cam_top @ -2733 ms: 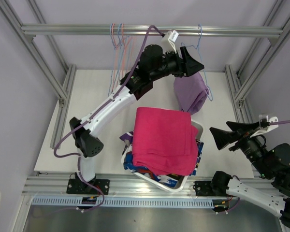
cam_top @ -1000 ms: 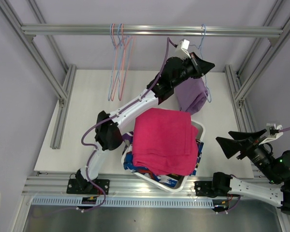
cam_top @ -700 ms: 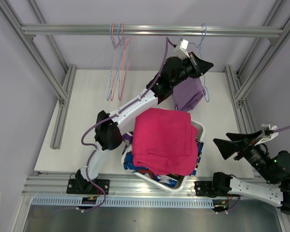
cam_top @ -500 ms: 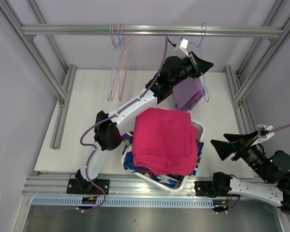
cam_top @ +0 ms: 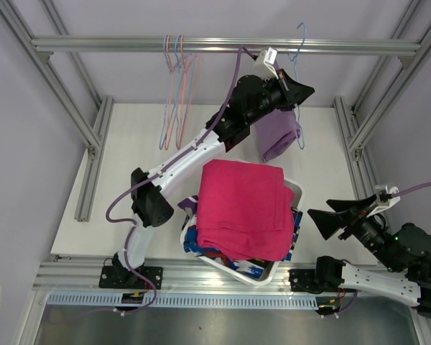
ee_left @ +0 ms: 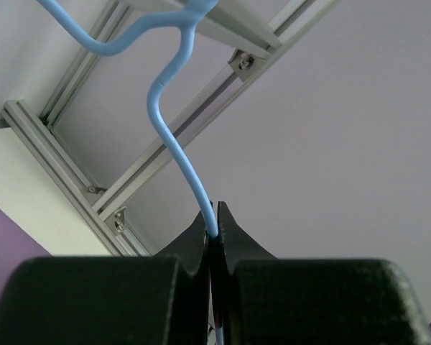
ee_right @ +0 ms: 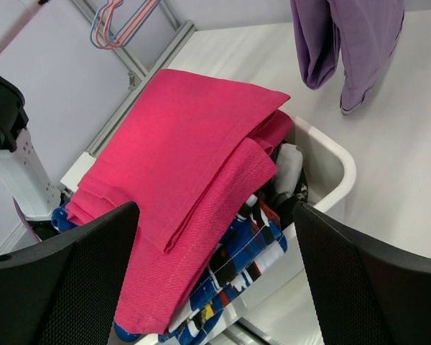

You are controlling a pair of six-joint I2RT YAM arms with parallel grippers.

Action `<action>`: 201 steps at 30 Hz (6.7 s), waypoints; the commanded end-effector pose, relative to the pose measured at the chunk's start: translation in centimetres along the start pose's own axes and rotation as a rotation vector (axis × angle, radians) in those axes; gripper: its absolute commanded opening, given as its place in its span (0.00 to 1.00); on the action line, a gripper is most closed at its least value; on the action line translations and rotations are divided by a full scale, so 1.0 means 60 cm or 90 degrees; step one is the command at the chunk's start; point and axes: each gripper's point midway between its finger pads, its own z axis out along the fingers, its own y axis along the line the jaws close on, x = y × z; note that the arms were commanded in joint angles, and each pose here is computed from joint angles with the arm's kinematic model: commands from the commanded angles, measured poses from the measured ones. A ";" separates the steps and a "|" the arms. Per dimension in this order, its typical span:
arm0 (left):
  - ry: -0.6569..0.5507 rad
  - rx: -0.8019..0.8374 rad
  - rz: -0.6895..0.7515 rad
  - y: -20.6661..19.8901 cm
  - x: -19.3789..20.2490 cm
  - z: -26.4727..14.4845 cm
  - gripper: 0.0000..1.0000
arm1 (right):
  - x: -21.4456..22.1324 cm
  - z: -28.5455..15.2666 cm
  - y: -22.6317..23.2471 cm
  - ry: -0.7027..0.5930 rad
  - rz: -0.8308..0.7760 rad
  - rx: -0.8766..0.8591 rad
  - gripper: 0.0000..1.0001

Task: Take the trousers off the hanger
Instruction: Pick up the hanger from the clothesline, then remove the trousers from the hanger, then place the trousers in the bin.

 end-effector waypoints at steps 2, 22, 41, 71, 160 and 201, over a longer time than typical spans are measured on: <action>-0.131 0.130 0.073 -0.163 -0.170 -0.080 0.00 | -0.004 0.005 0.014 -0.009 0.031 -0.019 0.93; -0.101 -0.150 0.264 -0.047 -0.227 -0.314 0.01 | 0.004 0.077 0.072 0.017 -0.037 -0.005 0.94; -0.220 -0.358 0.316 0.082 -0.265 -0.585 0.00 | 0.043 0.229 0.167 0.038 -0.161 0.005 0.96; -0.196 -0.551 0.361 0.210 -0.227 -0.635 0.00 | 0.202 0.544 0.343 0.105 -0.248 -0.188 0.99; -0.138 -0.568 0.353 0.254 -0.208 -0.612 0.00 | -0.233 0.416 0.325 -0.234 -0.320 0.016 0.00; -0.097 -0.578 0.350 0.280 -0.189 -0.595 0.01 | -0.444 0.087 0.173 -0.295 -0.278 0.125 0.00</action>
